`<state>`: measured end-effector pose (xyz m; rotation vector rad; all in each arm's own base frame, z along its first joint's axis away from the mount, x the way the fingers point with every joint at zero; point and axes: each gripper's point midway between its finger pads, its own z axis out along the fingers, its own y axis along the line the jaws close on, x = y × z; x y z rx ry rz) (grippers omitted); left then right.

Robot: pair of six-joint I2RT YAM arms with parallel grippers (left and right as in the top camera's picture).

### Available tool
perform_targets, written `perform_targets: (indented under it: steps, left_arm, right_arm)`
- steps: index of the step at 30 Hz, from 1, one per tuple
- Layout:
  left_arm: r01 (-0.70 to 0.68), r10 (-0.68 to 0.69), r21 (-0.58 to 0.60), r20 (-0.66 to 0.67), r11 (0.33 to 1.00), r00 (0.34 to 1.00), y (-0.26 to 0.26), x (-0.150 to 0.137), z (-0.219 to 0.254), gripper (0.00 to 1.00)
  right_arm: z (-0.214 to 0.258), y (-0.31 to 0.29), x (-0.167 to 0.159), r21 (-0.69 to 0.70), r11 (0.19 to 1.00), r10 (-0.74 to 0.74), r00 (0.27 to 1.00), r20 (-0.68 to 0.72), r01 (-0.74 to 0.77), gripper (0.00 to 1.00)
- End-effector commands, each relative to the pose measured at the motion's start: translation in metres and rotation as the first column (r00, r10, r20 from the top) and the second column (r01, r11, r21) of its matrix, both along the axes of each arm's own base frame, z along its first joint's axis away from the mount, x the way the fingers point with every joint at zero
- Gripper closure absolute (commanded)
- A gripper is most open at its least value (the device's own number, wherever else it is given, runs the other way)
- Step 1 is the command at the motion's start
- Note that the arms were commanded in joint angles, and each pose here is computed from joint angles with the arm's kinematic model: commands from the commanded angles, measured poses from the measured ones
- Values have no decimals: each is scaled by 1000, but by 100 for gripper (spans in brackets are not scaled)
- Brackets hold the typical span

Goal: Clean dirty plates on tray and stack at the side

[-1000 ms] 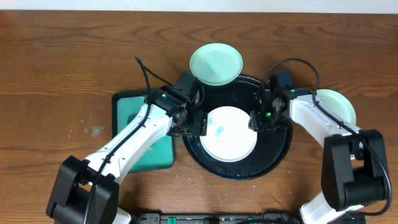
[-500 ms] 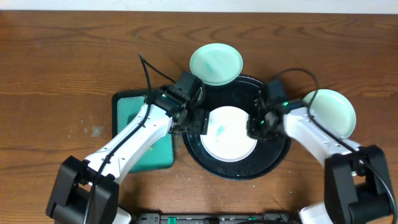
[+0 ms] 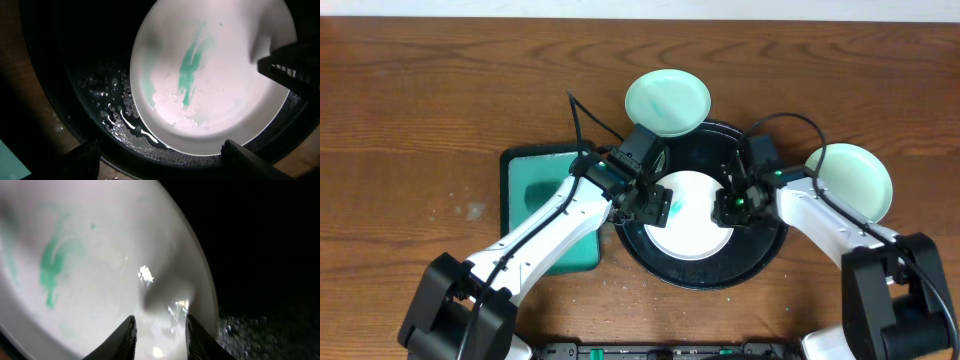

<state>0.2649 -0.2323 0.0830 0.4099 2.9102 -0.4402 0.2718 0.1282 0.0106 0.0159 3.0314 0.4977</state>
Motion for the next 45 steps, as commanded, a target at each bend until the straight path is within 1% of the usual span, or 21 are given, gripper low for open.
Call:
perform_targets:
  steps: [1, 3, 5, 11, 16, 17, 18, 19, 25, 26, 28, 30, 34, 35, 37, 38, 39, 40, 41, 42, 45]
  left_arm:
    - [11, -11, 8, 23, 1000, 1000, -1, 4, 3, 22]
    - [11, -11, 5, 26, 1000, 1000, -2, 5, 3, 22]
    - [11, -11, 3, 30, 1000, 1000, -2, 6, 3, 22]
    - [11, -10, -7, 43, 1000, 999, -4, 9, 4, 22]
    - [11, -10, -11, 49, 1000, 999, -5, 10, 5, 22]
    - [11, -10, -11, 49, 1000, 999, -5, 10, 5, 22]
    - [11, -10, -11, 49, 1000, 999, -5, 10, 5, 22]
    - [11, -10, -11, 49, 1000, 999, -5, 10, 5, 22]
    - [-8, 9, -22, 46, 1000, 999, -7, 11, 6, 22]
    - [-4, 6, -26, 51, 1000, 999, -9, 11, 6, 22]
    - [7, -5, -32, 59, 999, 998, -14, 11, 6, 22]
    - [14, -11, -36, 59, 999, 998, -19, 10, 3, 22]
    - [-36, 37, -35, 16, 999, 999, -30, 7, -15, 22]
    - [-55, 55, -30, -3, 998, 998, -33, 7, -23, 23]
    - [-106, 105, -14, -50, 994, 993, -36, 6, -41, 30]
    - [-124, 123, -12, -73, 992, 990, -38, 5, -49, 35]
    - [-135, 132, -19, -112, 991, 985, -42, 2, -58, 44]
    - [-130, 123, -37, -152, 991, 981, -48, -2, -66, 51]
    - [-128, 119, -41, -166, 991, 979, -50, -4, -70, 55]
    - [-130, 122, -34, -172, 991, 977, -49, -3, -74, 57]
    - [-146, 139, -35, -161, 989, 977, -45, 2, -69, 56]
  right_arm:
    - [28, -16, 14, -15, 999, -35, 995, 93, 36, 69]
    - [31, -35, 13, -80, 991, -98, 991, 93, 106, 69]
    - [29, -51, 7, -140, 981, -125, 989, 74, 134, 69]
    - [8, -44, -11, -126, 987, -102, 995, 12, 102, 69]
    - [-14, -21, -15, -61, 997, -47, 998, 35, 49, 69]
    - [-16, -19, -15, -60, 997, -44, 998, 41, 47, 70]
    - [-17, -19, -15, -59, 997, -43, 998, 44, 45, 82]
    - [-18, -20, -15, -64, 996, -56, 998, 41, 58, 98]
    - [-21, -48, 0, -221, 969, -84, 989, 122, 110, 99]
    - [-20, -46, 3, -215, 973, -52, 989, 136, 81, 99]
    - [-17, -30, 5, -147, 989, 57, 986, 156, -34, 99]
    - [-15, -19, 6, -104, 989, 119, 977, 175, -102, 99]
    - [-13, -18, 11, -102, 989, 126, 973, 196, -107, 99]
    - [-13, -18, 11, -101, 990, 121, 973, 196, -103, 99]
    - [-13, -18, 11, -96, 991, 105, 976, 189, -88, 99]
    - [-13, -18, 10, -95, 992, 100, 977, 188, -83, 99]
    - [-13, -18, 11, -95, 992, 100, 977, 189, -83, 99]
    - [-13, -18, 11, -95, 992, 100, 977, 191, -83, 99]
    - [-13, -18, 11, -95, 992, 99, 977, 191, -82, 99]
    - [-13, -18, 11, -94, 992, 96, 977, 190, -80, 99]
    - [-14, -18, 9, -91, 993, 94, 979, 181, -79, 99]
